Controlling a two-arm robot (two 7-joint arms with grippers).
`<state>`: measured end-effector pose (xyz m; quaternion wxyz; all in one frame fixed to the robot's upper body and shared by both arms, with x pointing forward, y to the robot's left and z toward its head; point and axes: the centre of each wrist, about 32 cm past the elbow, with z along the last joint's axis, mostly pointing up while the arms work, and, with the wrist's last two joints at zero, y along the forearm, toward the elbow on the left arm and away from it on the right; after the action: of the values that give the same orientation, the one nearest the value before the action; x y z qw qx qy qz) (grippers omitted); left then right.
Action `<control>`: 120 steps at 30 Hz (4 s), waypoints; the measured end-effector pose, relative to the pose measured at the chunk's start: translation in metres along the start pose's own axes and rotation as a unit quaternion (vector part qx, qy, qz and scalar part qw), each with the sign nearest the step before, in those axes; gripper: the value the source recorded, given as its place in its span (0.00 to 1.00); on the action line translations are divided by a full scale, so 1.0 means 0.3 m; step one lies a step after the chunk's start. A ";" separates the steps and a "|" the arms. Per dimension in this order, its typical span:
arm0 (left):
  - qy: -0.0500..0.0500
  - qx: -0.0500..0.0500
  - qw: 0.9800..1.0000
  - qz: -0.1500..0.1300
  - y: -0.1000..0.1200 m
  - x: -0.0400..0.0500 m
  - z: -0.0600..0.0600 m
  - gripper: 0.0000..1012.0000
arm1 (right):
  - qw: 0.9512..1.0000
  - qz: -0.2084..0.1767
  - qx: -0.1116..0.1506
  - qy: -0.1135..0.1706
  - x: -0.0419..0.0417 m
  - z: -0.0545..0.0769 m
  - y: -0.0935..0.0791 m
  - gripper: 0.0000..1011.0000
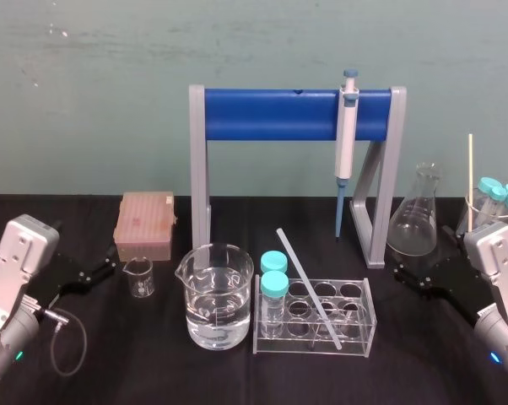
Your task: Pick up the stirring rod with one hand, then place it down.
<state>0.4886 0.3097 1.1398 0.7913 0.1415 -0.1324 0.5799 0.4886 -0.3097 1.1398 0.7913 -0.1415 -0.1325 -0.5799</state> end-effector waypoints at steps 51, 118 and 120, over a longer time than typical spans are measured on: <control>0.000 0.000 1.000 0.000 0.000 0.000 0.000 0.99 | 1.000 0.000 0.000 0.000 0.000 0.000 0.000 0.99; 0.000 0.000 1.000 0.000 0.000 0.000 0.000 0.99 | 0.938 0.325 0.014 0.122 -0.018 0.232 0.209 0.99; 0.000 0.000 1.000 0.000 0.000 0.000 0.000 0.99 | 0.937 0.326 0.014 0.124 -0.023 0.232 0.218 0.99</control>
<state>0.4886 0.3097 1.1398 0.7913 0.1415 -0.1325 0.5800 0.5460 -0.2585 1.1971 0.9489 -0.0932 0.0120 -0.3014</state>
